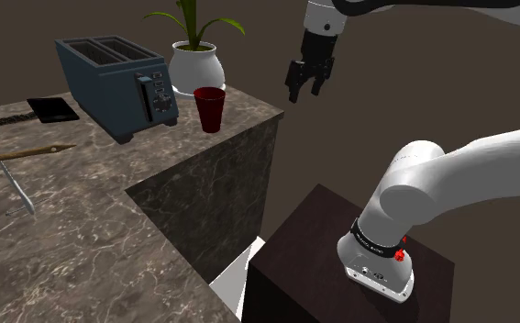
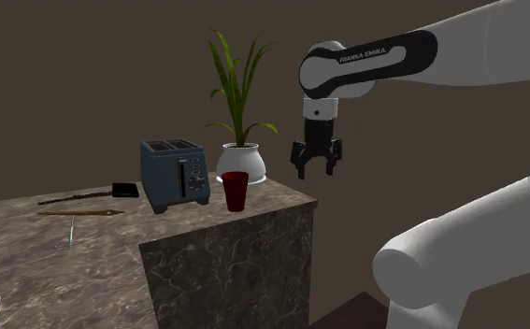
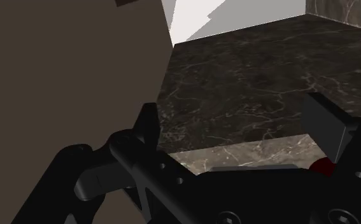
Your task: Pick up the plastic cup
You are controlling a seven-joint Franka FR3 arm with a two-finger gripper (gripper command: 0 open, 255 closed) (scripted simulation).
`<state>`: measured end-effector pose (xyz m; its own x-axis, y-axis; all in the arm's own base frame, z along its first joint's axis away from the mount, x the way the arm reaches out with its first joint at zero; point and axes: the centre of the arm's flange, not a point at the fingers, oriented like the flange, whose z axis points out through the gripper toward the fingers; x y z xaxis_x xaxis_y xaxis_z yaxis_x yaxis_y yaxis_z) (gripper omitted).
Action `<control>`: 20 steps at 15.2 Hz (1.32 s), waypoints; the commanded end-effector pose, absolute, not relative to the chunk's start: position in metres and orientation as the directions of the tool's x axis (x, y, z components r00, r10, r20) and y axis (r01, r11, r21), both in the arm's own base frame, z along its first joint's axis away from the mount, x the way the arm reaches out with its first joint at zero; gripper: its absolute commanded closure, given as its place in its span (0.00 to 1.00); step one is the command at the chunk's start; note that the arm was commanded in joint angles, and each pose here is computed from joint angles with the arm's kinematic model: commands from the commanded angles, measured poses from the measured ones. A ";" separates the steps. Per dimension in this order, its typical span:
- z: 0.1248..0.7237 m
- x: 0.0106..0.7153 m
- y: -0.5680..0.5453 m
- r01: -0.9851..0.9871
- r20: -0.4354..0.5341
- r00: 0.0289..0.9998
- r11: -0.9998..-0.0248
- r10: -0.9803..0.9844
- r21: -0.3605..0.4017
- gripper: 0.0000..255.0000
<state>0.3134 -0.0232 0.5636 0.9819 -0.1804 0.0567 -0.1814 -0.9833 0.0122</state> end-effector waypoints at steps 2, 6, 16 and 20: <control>0.562 0.325 -0.019 -0.191 0.055 0.980 -0.982 -0.190 0.001 0.00; 0.556 0.371 -0.001 -0.227 0.048 0.972 -0.973 -0.229 -0.042 0.00; 0.544 0.489 0.036 -0.316 0.024 0.946 -0.937 -0.323 -0.150 0.00; 0.541 0.527 0.046 -0.343 0.014 0.936 -0.921 -0.352 -0.183 0.00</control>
<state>0.5193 0.0435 0.5432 0.9383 -0.3456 0.0159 -0.3376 -0.9247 -0.1762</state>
